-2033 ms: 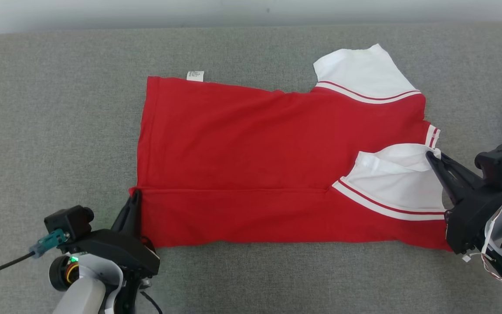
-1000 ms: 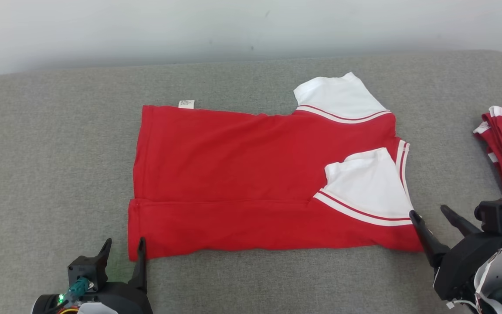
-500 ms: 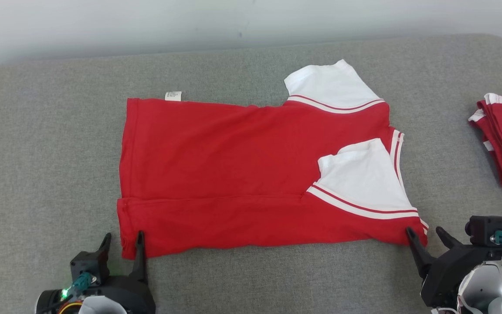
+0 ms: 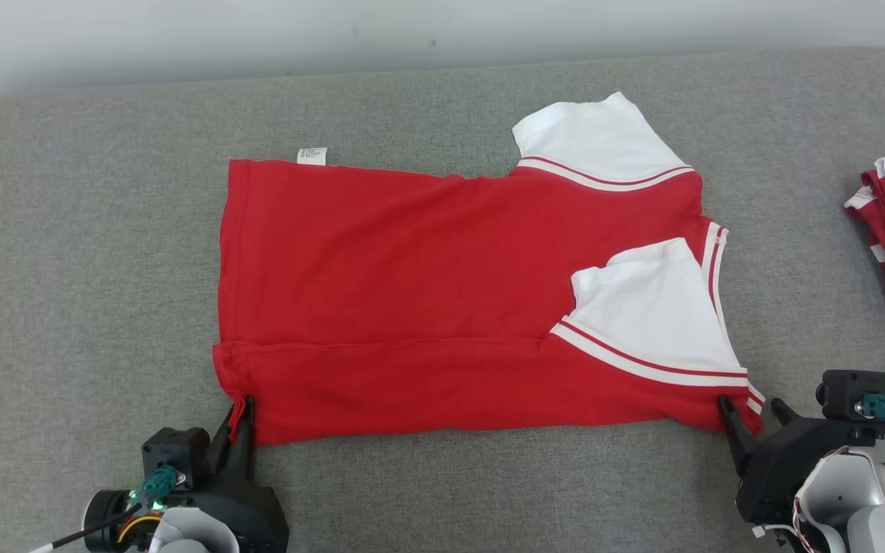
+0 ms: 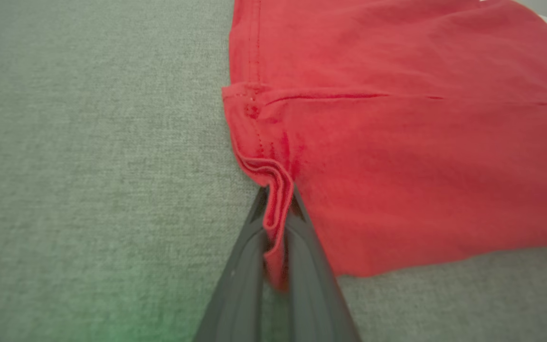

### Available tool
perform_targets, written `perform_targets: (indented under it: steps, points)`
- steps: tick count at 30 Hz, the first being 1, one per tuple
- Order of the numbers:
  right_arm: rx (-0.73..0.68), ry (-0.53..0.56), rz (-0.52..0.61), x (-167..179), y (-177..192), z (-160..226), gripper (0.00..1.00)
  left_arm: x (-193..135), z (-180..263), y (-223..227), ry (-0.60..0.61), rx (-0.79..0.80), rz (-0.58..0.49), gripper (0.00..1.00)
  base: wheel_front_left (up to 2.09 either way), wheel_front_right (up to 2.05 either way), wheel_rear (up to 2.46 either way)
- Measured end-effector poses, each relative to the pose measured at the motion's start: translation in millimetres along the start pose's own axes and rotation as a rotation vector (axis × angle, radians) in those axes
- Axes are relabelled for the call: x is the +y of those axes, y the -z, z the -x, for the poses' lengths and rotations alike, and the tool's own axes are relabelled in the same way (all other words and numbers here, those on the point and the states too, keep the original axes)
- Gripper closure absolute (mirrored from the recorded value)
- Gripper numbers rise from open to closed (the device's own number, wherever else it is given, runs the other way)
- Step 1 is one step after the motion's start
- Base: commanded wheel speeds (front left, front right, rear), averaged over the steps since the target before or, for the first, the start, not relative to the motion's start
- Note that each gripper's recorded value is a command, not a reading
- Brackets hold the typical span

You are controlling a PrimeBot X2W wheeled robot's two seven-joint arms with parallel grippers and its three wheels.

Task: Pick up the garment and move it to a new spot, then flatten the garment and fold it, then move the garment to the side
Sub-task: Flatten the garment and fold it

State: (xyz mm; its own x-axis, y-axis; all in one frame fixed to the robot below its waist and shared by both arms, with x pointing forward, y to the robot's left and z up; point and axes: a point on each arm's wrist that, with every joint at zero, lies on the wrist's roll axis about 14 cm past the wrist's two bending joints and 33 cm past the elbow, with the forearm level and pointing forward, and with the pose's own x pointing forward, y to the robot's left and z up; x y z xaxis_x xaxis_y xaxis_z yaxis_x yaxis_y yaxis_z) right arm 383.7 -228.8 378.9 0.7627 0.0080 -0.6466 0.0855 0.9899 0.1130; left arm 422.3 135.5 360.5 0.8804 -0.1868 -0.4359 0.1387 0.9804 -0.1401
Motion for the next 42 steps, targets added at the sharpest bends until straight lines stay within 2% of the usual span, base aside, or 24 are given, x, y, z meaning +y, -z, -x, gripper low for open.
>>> perform_targets:
  steps: [1,2,3,7,15,26,33,34,35,36,42]
  points:
    - [0.004,-0.002,0.001,1,0,-1,0.27,0,0,0,0.0,0.0,0.0,1.0,0.0,0.0,0.0]
    - [0.005,-0.004,0.002,2,0,-3,0.67,1,0,0,-0.001,-0.001,-0.001,1.0,0.0,0.0,0.0]
    - [0.006,-0.008,0.003,4,-1,-4,1.0,1,0,0,-0.001,-0.001,-0.001,1.0,0.0,0.0,0.0]
    - [-0.003,-0.028,0.007,11,-3,-6,1.0,1,1,-1,0.0,-0.005,-0.006,1.0,0.0,0.0,0.0]
    - [-0.09,0.005,-0.024,-5,-16,19,1.0,-6,19,4,0.018,-0.006,-0.024,1.0,0.0,0.0,0.0]
    - [-0.084,-0.012,-0.083,0,6,59,1.0,-8,55,17,0.013,0.007,-0.024,1.0,0.0,0.0,0.0]
    - [-0.044,0.0,-0.109,-3,27,68,1.0,-8,68,26,0.004,0.034,-0.013,1.0,0.0,0.0,0.0]
    - [-0.04,-0.001,-0.111,-2,29,68,1.0,-7,69,27,0.0,0.037,-0.01,0.63,0.0,0.0,0.0]
    - [-0.037,-0.001,-0.114,-2,30,68,0.82,-6,70,28,-0.004,0.039,-0.007,0.23,0.0,0.0,0.0]
    - [-0.032,-0.002,-0.117,-1,32,68,0.0,-6,71,28,-0.006,0.044,-0.005,0.0,0.0,0.0,0.0]
    - [-0.041,-0.003,-0.119,0,31,70,0.0,-3,73,31,-0.019,0.064,0.011,0.0,0.0,0.0,0.0]
